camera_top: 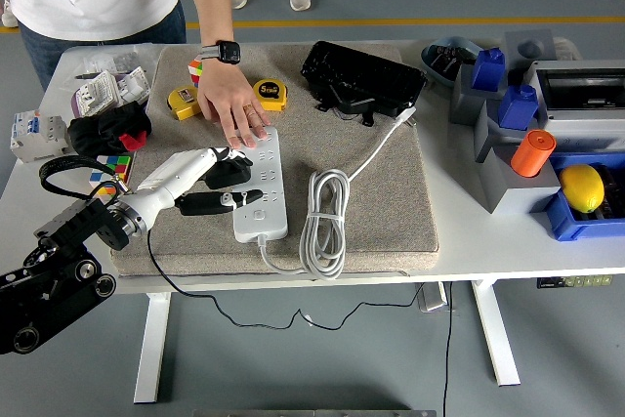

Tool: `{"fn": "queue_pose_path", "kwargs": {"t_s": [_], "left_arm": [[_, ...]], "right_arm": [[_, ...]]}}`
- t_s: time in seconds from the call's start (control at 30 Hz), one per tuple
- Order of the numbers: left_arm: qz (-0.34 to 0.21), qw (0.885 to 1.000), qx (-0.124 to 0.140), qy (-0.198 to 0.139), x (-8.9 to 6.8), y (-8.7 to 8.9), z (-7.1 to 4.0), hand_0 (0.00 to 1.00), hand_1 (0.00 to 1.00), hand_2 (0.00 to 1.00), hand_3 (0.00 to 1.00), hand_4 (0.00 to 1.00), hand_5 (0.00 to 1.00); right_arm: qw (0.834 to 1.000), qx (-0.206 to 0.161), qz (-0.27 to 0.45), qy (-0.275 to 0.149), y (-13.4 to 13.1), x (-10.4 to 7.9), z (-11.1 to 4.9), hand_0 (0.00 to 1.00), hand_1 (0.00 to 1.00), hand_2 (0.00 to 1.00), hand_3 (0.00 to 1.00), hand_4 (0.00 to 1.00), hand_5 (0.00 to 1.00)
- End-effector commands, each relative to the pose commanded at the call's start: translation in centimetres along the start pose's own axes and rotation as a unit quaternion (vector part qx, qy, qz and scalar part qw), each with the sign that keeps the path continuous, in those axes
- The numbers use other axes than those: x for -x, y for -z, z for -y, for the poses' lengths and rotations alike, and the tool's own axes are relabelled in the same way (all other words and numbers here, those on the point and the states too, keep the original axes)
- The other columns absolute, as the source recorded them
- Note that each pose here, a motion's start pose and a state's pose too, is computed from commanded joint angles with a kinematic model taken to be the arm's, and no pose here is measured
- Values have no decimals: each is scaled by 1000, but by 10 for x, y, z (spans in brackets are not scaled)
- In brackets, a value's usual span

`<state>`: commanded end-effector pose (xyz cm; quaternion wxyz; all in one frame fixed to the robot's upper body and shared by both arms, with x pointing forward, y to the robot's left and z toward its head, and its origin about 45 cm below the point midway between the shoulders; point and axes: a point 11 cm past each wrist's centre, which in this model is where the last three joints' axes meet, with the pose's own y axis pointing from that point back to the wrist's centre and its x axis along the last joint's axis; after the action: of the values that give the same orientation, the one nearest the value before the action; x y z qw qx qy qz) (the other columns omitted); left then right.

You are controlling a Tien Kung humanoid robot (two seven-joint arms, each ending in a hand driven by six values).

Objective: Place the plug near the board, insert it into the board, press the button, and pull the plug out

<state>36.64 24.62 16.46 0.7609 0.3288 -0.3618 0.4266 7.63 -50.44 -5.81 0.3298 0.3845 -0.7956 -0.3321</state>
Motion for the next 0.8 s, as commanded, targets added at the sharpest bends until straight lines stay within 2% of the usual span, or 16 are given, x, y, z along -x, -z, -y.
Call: {"fn": "queue_pose_path", "kwargs": {"t_s": [0.2,0.8], "left_arm": [[-4,1000,0,11,5,0,0,720,734,716,724,902,834],[-1,1000,15,11,6,-8,3,718,723,710,715,897,838]], "right_arm": [[1000,-1,-1,1,1,0,0,711,716,729,629,998,615],[1000,-1,0,0,0,1,0,709,716,729,630,998,614]]}}
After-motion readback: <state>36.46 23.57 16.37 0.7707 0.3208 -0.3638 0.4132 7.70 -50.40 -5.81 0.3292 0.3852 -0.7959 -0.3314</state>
